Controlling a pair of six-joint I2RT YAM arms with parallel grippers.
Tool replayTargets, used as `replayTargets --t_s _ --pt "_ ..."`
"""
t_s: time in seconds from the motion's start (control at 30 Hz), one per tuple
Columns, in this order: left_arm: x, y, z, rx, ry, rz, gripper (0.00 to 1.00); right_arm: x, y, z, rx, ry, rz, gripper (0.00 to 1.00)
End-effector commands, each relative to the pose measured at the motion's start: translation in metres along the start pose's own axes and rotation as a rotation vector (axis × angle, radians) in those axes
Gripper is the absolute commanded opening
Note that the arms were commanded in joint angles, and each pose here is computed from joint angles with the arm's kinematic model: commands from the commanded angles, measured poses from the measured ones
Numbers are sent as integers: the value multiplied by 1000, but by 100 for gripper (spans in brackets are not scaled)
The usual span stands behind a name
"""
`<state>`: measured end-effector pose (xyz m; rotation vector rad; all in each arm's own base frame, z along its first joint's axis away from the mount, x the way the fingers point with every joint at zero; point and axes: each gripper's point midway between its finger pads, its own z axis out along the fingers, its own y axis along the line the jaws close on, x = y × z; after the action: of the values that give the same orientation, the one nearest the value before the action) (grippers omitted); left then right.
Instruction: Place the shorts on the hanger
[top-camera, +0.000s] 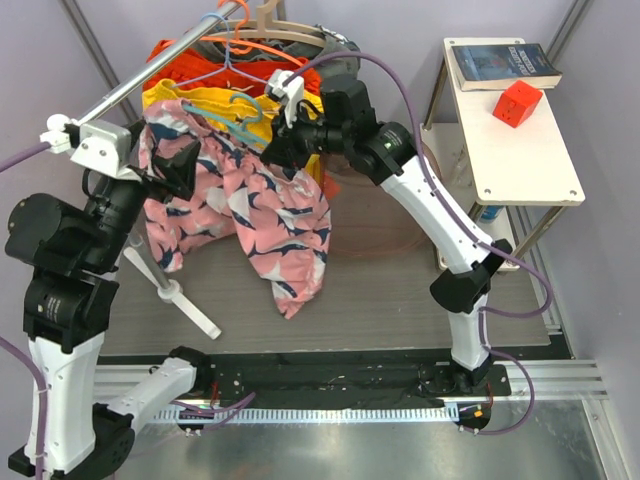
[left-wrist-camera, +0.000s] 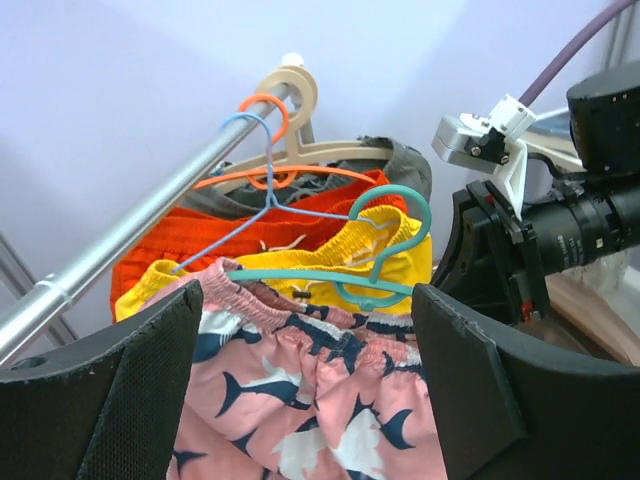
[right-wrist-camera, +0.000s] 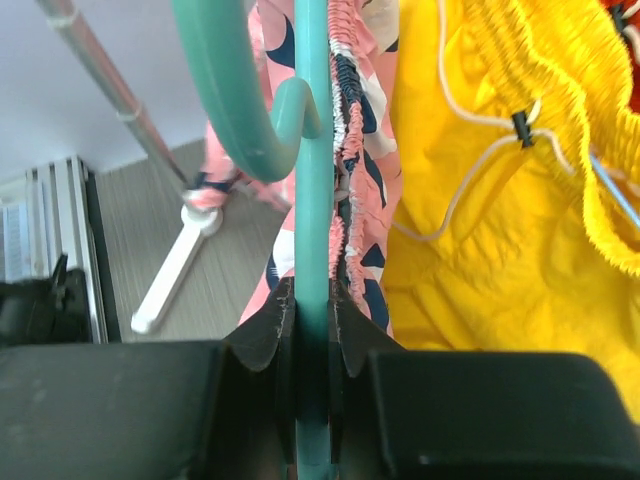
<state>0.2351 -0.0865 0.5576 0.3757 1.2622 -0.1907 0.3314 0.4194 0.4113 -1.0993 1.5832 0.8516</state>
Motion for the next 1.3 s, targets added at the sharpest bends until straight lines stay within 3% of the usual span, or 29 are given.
replayTargets --t_s 0.0,0.13,0.23,0.3,0.43,0.57,0.7,0.87,1.03,1.27 --pt "-6 13 3 -79 -48 -26 81 -63 -4 -2 25 -222 17 1" --pt "40 -20 2 43 88 -187 66 -69 1 -3 -1 -248 49 1" --pt "71 -45 -2 110 165 -357 60 -72 7 -1 -30 -267 105 1" --pt "74 -53 -2 131 156 -437 57 -74 10 1 -46 -286 173 1" --pt "102 -56 8 97 178 -524 56 -64 24 7 -126 -262 260 1" --pt "95 -50 21 54 98 -610 57 -56 26 0 -97 -259 268 1" --pt "105 -41 31 -30 98 -713 60 -60 33 -2 -114 -299 263 1" --pt "112 -24 36 -143 66 -753 60 -59 42 -1 -129 -305 266 1" --pt "113 -15 43 -181 42 -740 54 -61 51 -1 -134 -325 268 1" --pt "113 -35 10 -52 45 -626 54 -65 35 -1 -35 -347 344 1"
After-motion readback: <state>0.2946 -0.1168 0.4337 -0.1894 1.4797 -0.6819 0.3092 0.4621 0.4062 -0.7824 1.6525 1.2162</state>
